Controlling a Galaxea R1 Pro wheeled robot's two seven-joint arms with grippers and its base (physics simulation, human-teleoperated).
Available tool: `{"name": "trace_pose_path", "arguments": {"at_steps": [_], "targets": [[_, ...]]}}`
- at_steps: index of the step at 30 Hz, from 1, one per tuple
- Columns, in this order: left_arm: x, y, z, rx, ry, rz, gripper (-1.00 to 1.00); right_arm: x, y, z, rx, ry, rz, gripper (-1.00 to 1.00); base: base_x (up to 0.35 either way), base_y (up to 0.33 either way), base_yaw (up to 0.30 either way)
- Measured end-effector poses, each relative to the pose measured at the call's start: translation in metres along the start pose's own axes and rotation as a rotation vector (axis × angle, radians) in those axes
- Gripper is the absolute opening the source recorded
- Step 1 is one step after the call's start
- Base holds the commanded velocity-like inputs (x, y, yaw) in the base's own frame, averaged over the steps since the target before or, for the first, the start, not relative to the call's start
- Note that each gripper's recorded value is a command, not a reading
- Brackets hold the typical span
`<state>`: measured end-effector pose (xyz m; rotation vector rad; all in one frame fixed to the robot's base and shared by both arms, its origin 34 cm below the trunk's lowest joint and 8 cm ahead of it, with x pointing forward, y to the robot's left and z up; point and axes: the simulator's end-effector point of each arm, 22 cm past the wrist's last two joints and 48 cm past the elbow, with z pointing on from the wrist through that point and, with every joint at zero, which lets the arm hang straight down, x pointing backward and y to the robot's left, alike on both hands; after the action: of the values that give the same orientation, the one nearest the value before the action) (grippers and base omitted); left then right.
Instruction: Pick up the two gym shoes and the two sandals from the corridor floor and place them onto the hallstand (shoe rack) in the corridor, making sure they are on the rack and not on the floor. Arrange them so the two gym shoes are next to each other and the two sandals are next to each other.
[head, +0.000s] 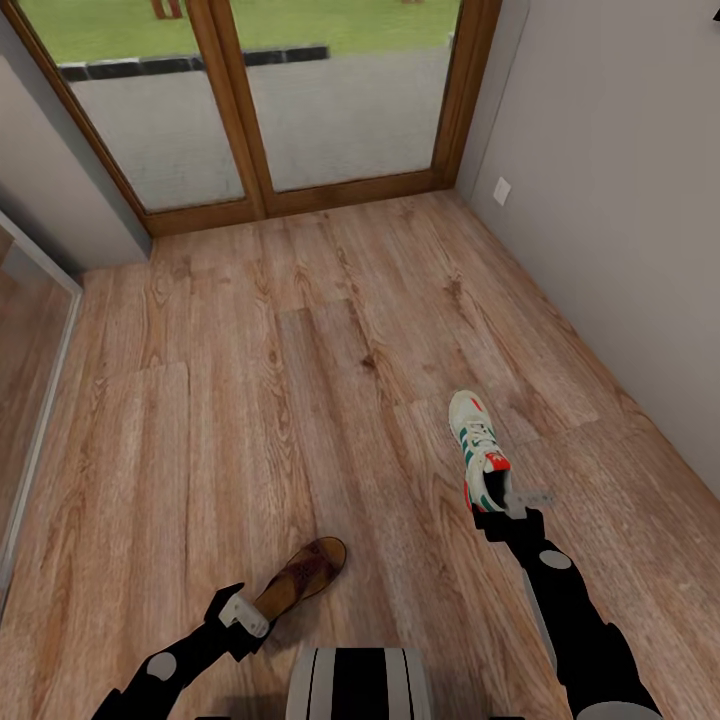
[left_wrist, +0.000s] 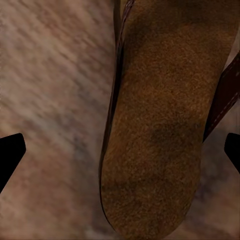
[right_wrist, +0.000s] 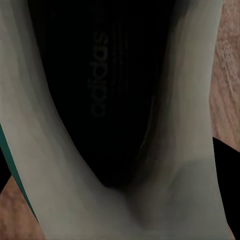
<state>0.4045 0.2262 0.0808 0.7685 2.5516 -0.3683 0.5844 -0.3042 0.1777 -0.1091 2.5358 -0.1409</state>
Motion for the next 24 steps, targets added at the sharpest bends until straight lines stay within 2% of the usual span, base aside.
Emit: {"name": "trace_pose_path", "arguments": {"at_steps": [9, 24], "targets": [[-0.001, 0.003, 0.000, -0.005, -0.002, 0.003, 1.00, 0.000, -0.001, 0.000, 0.001, -0.002, 0.001, -1.00, 0.000, 0.000, 0.000], [0.018, -0.005, 0.006, 0.013, 0.032, -0.012, 1.00, 0.023, 0.002, 0.010, -0.002, 0.041, 0.001, -1.00, 0.000, 0.000, 0.000]]}}
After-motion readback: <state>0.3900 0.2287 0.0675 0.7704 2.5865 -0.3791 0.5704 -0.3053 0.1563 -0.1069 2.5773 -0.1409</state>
